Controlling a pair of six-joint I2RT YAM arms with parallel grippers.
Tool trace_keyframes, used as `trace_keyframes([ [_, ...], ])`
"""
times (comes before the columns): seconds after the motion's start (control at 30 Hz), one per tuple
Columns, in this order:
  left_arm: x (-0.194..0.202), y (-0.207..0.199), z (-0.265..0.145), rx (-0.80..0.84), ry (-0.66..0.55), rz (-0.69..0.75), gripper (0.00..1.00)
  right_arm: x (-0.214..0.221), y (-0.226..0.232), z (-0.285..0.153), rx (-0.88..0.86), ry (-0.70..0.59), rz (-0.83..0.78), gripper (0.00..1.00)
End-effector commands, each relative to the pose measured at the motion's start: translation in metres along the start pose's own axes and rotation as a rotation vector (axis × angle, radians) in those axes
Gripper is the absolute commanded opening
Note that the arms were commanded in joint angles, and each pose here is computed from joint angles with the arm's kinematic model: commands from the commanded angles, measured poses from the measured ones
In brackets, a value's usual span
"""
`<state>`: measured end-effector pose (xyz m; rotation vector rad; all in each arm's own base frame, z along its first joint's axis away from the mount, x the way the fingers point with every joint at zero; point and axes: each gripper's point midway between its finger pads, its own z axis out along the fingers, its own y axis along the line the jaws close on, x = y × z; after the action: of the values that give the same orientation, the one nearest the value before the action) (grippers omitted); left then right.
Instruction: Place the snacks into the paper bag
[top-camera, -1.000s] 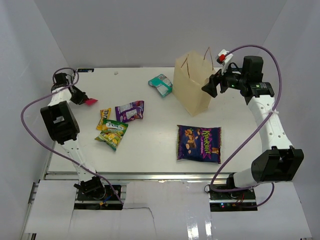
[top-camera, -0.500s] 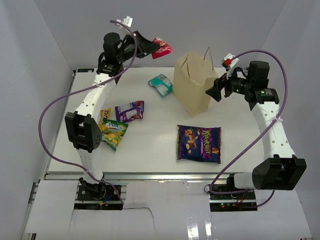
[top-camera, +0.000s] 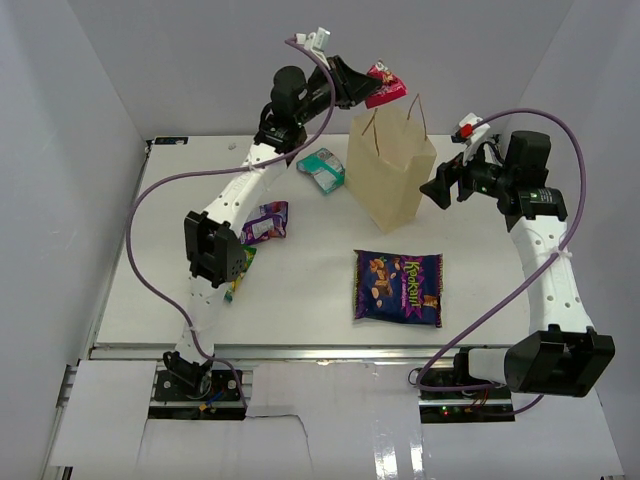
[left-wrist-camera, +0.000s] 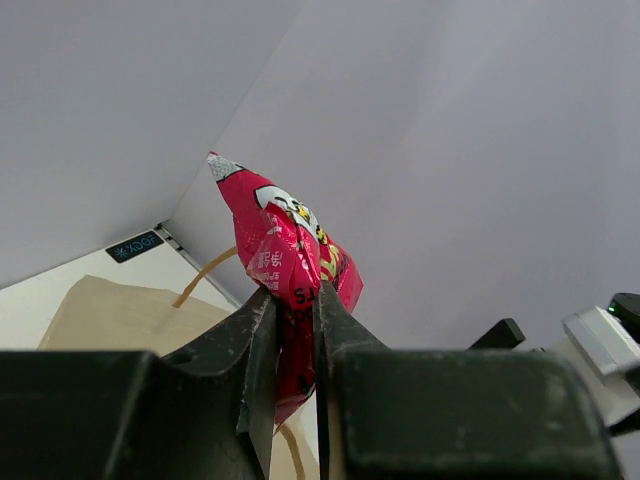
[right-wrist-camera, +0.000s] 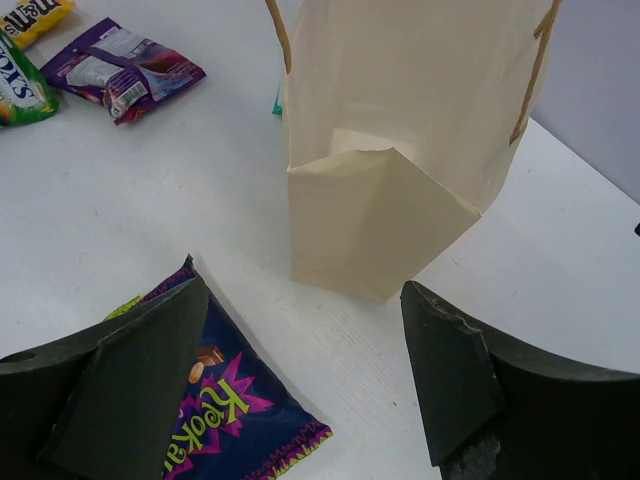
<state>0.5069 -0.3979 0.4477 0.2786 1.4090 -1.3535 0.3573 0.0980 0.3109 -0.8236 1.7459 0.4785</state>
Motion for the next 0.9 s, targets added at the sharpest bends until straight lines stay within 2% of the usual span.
trace_keyframes([
  [0.0,-0.017,-0.021,0.013,-0.003,-0.101,0.059,0.15,-0.005,0.003,-0.008,0.010,-0.015,-0.003,0.84],
  [0.4,0.003,-0.031,0.027,-0.015,-0.111,0.093,0.20,0.003,0.008,-0.007,-0.008,-0.009,0.025,0.83],
  [0.87,-0.041,-0.063,0.018,0.020,-0.231,0.172,0.24,0.006,0.012,-0.007,-0.025,-0.010,0.044,0.84],
])
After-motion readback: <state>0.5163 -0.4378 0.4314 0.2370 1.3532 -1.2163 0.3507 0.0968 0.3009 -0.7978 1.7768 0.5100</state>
